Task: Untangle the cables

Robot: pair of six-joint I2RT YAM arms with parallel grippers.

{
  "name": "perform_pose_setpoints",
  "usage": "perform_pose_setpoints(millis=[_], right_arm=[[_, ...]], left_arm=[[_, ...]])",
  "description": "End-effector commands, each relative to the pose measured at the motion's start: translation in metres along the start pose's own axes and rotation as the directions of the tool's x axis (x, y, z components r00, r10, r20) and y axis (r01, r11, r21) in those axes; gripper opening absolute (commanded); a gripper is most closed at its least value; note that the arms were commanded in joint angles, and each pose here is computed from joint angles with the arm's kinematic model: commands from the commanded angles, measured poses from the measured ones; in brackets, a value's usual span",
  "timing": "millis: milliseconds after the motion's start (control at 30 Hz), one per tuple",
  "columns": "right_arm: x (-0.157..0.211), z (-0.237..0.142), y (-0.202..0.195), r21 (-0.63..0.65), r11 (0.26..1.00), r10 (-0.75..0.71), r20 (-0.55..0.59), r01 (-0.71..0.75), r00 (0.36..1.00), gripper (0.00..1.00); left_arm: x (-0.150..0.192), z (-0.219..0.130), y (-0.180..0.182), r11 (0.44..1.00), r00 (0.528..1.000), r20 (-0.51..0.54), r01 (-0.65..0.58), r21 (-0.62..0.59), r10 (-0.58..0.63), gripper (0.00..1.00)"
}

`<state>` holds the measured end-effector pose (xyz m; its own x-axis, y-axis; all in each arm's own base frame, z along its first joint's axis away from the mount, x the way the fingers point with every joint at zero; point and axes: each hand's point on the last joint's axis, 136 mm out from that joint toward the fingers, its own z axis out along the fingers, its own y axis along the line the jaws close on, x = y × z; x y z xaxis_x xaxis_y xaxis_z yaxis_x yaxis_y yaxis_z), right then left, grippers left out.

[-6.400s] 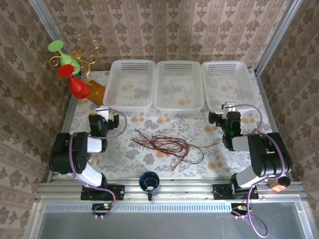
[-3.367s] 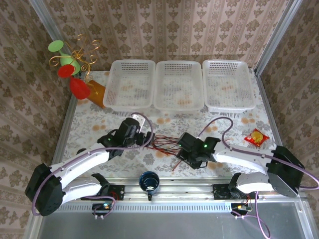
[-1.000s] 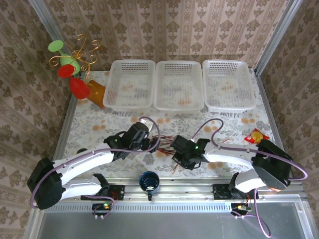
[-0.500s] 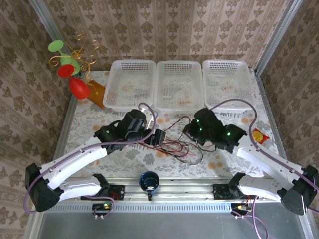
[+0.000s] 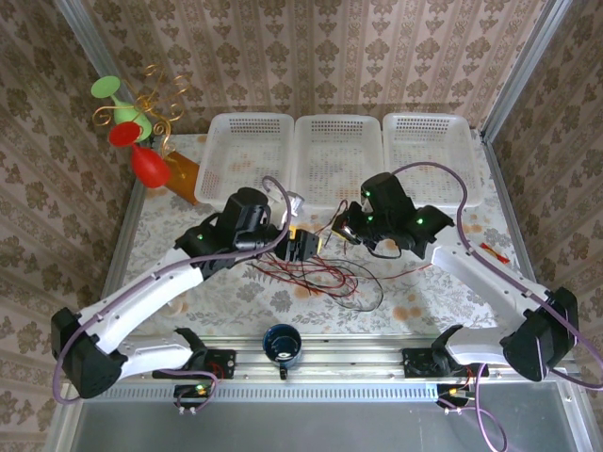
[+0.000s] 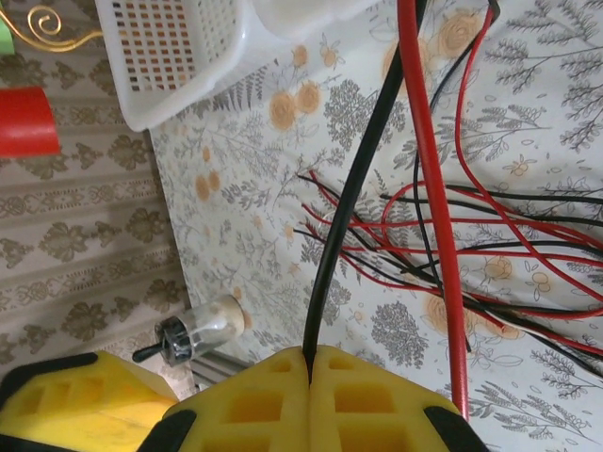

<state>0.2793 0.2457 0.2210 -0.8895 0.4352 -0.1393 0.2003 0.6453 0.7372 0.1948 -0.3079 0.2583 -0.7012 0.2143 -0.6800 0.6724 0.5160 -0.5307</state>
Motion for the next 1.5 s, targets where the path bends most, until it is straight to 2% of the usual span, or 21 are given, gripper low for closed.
perform_pose_setpoints(millis=[0, 233, 433, 600, 767, 900, 933, 1000, 1033, 1133, 1233, 1467], right_arm=[[-0.002, -0.005, 0.025, -0.089, 0.994, -0.068, -0.028, 0.065, 0.997, 0.00], [-0.005, -0.004, 0.030, -0.141, 0.986, -0.096, -0.044, 0.089, 0.994, 0.00], [-0.002, -0.003, 0.036, -0.179, 0.979, -0.115, -0.065, 0.102, 0.991, 0.00], [0.002, -0.002, 0.039, -0.195, 0.974, -0.131, -0.083, 0.113, 0.988, 0.00], [0.002, -0.001, 0.040, -0.204, 0.973, -0.131, -0.088, 0.111, 0.987, 0.00], [0.002, -0.002, 0.040, -0.209, 0.971, -0.136, -0.091, 0.115, 0.986, 0.00], [0.002, -0.002, 0.039, -0.209, 0.971, -0.137, -0.092, 0.115, 0.986, 0.06], [-0.002, -0.006, 0.036, -0.213, 0.971, -0.133, -0.087, 0.112, 0.987, 0.27], [-0.004, -0.010, 0.035, -0.216, 0.970, -0.130, -0.085, 0.109, 0.988, 0.35], [-0.012, -0.025, 0.032, -0.225, 0.968, -0.123, -0.053, 0.108, 0.991, 0.49], [-0.016, -0.037, 0.025, -0.219, 0.968, -0.138, -0.042, 0.125, 0.990, 0.54], [-0.019, -0.034, -0.010, -0.111, 0.971, -0.216, -0.032, 0.211, 0.976, 0.54]], left_arm=[[-0.014, 0.001, -0.016, 0.993, 1.000, 0.007, -0.017, 0.113, 0.016, 0.63], [-0.010, 0.015, 0.006, 0.994, 0.999, -0.029, 0.018, 0.109, -0.015, 0.54], [-0.018, 0.024, 0.002, 0.985, 0.999, -0.009, 0.035, 0.171, -0.034, 0.48], [-0.014, 0.032, 0.002, 0.979, 0.998, -0.044, 0.060, 0.193, -0.053, 0.37], [-0.013, 0.035, 0.008, 0.983, 0.997, -0.045, 0.068, 0.172, -0.061, 0.22], [-0.013, 0.035, 0.014, 0.988, 0.997, -0.027, 0.068, 0.136, -0.065, 0.00], [-0.015, 0.034, 0.015, 0.990, 0.998, -0.019, 0.067, 0.126, -0.065, 0.00], [-0.018, 0.031, 0.018, 0.993, 0.998, 0.002, 0.061, 0.105, -0.061, 0.00], [-0.018, 0.029, 0.018, 0.994, 0.998, 0.009, 0.057, 0.097, -0.058, 0.00], [-0.020, 0.025, 0.019, 0.995, 0.998, 0.016, 0.053, 0.084, -0.055, 0.00], [-0.021, 0.024, 0.022, 0.995, 0.998, 0.011, 0.059, 0.075, -0.060, 0.00], [-0.021, 0.024, 0.023, 0.995, 0.998, 0.007, 0.063, 0.074, -0.064, 0.00]])
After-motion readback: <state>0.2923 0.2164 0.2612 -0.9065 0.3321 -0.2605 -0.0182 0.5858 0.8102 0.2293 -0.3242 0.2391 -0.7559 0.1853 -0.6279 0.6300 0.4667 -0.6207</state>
